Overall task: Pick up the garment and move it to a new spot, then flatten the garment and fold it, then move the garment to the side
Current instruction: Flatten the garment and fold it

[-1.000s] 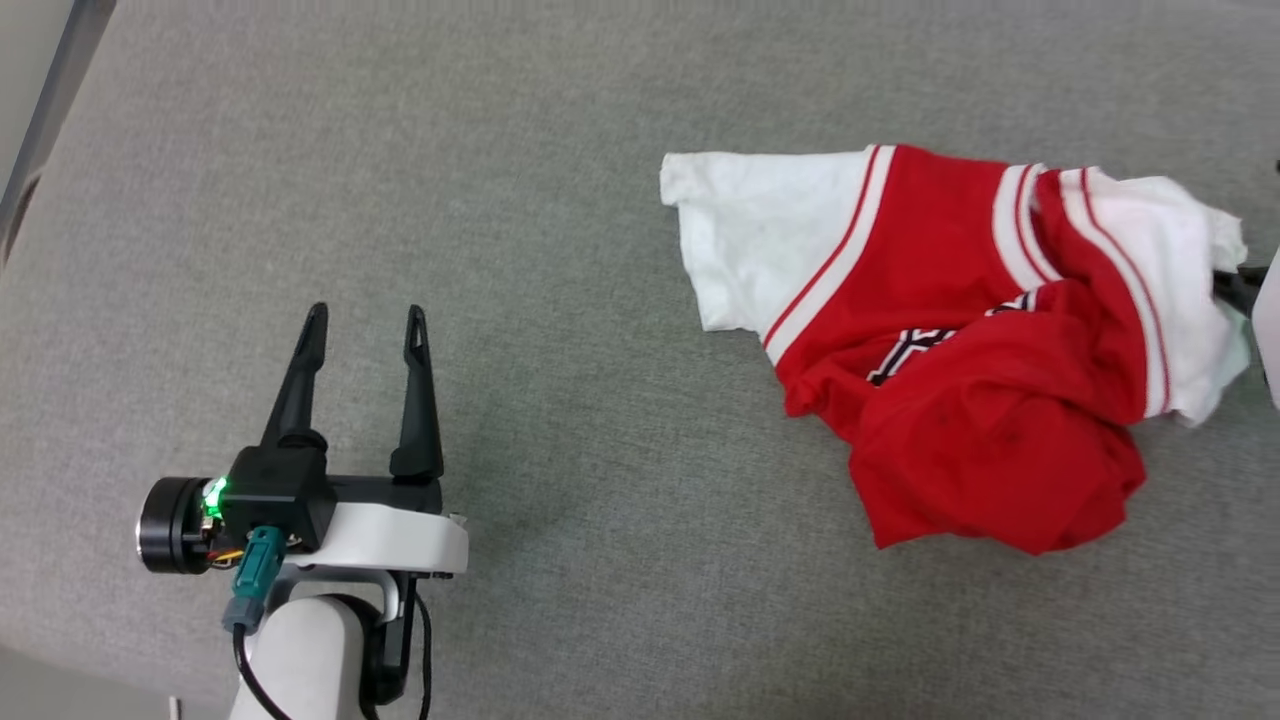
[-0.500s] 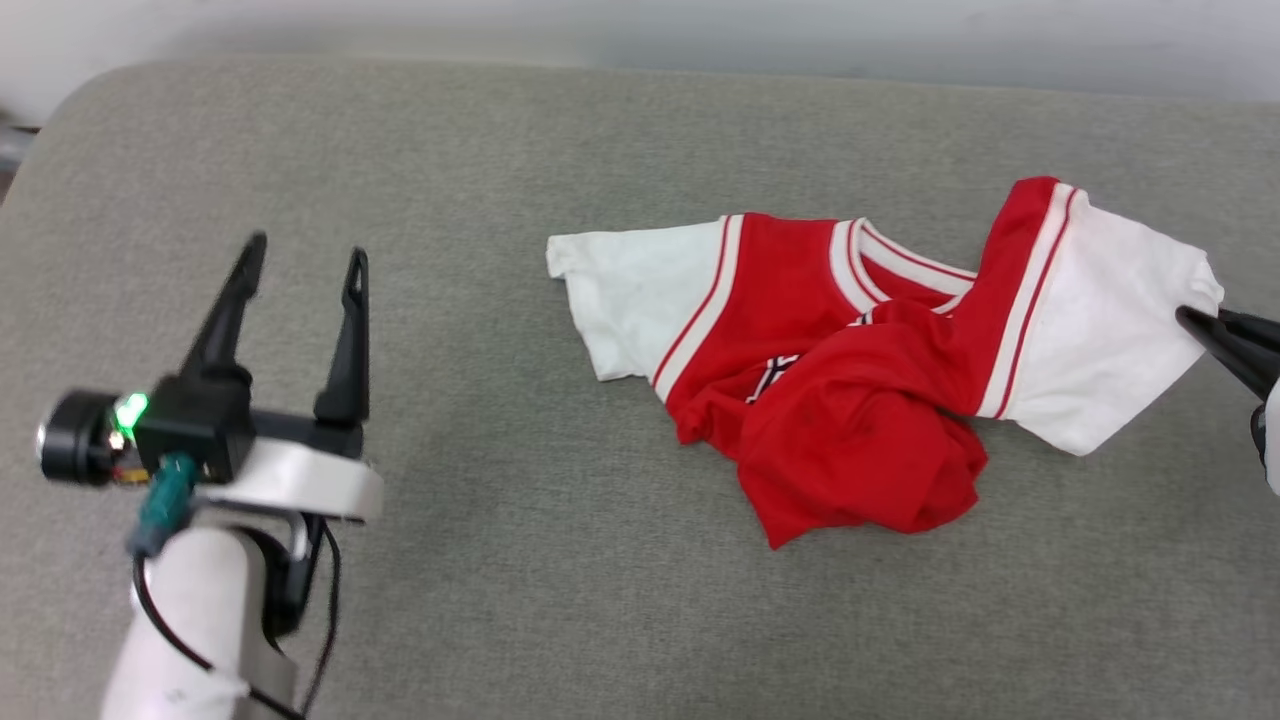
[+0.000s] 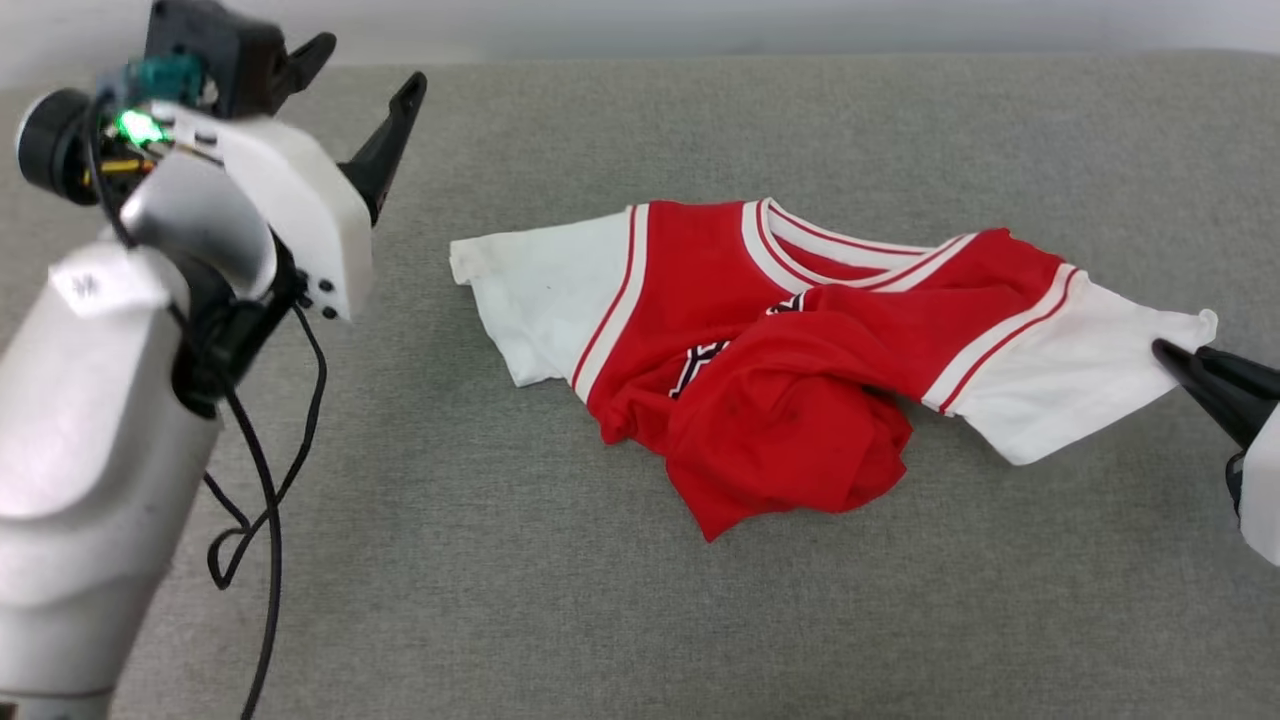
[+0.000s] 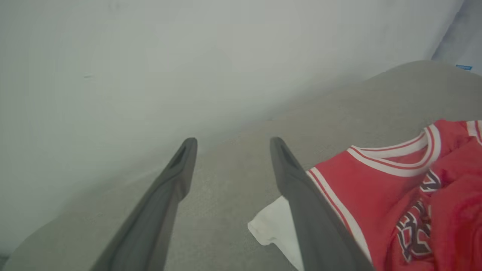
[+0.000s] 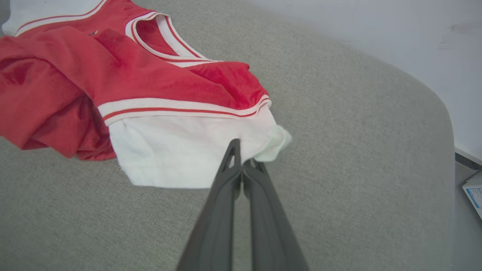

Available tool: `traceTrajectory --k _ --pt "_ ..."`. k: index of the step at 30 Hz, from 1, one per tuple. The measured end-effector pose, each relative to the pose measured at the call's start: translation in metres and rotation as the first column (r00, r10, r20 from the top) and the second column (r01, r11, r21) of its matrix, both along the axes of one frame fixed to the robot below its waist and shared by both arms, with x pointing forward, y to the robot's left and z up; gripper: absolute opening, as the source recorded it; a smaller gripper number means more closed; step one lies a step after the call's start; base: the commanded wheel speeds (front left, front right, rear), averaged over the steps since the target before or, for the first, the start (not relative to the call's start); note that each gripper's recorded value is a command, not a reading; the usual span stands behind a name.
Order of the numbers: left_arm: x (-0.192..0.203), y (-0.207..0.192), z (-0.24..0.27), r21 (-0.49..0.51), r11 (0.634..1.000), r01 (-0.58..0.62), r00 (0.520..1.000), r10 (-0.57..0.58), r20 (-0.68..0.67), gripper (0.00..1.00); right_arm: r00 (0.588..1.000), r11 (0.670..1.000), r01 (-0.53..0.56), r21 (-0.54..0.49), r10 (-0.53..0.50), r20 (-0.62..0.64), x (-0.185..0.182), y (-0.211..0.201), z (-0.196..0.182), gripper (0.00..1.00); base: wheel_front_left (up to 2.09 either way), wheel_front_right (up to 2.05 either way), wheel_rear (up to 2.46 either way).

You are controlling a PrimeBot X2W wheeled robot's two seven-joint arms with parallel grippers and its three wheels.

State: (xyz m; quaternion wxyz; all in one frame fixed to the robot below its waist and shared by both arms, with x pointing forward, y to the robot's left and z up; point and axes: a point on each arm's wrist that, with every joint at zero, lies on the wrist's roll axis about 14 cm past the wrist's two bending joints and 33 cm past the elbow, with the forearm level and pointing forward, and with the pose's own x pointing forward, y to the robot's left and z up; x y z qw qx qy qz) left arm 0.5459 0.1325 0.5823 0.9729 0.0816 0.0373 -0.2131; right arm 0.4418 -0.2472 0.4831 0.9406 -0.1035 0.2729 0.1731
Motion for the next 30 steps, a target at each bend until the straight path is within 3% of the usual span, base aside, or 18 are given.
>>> traceTrajectory --k 5,8,11,15,16,18,22,23,30 --pt "0.012 -0.009 -0.042 0.110 0.992 0.066 0.952 -0.030 -0.304 1.00 1.000 1.000 0.025 0.005 -0.025 -0.013 -0.004 -0.001 -0.008 0.00 0.00 0.00 0.00" --pt "0.013 -0.008 -0.074 0.182 0.977 0.107 0.886 -0.011 -0.464 1.00 0.999 0.999 0.030 0.009 -0.030 -0.021 -0.004 0.000 -0.012 0.00 0.00 0.00 0.00" --pt "0.014 -0.012 -0.109 0.216 0.963 0.160 0.790 0.007 -0.613 1.00 0.998 0.999 0.043 0.006 -0.042 -0.041 -0.003 -0.001 -0.022 0.00 0.00 0.00 0.00" --pt "0.017 -0.013 -0.142 0.236 0.952 0.195 0.707 0.030 -0.706 1.00 0.997 0.999 0.053 -0.002 -0.053 -0.062 -0.001 -0.003 -0.033 0.00 0.00 0.00 0.00" --pt "0.017 -0.013 -0.142 0.236 0.952 0.195 0.707 0.030 -0.706 1.00 0.997 0.999 0.053 -0.002 -0.053 -0.062 -0.001 -0.003 -0.033 0.00 0.00 0.00 0.00" --pt "0.018 -0.011 -0.167 0.268 0.938 0.222 0.651 0.062 -0.756 1.00 0.995 0.998 0.059 -0.004 -0.059 -0.076 0.001 -0.004 -0.041 0.00 0.00 0.00 0.00" --pt "0.021 -0.006 -0.190 0.303 0.922 0.241 0.613 0.098 -0.784 1.00 0.994 0.998 0.063 -0.006 -0.063 -0.090 0.003 -0.005 -0.048 0.00 0.00 0.00 0.00" --pt "0.020 -0.003 -0.204 0.322 0.912 0.255 0.585 0.120 -0.802 1.00 0.993 0.998 0.065 -0.004 -0.065 -0.099 0.004 -0.005 -0.053 0.00 0.00 0.00 0.00" --pt "0.019 -0.007 -0.227 0.317 0.899 0.303 0.501 0.133 -0.855 1.00 0.990 0.998 0.068 -0.013 -0.069 -0.119 0.008 -0.008 -0.066 0.00 0.00 0.00 0.00"
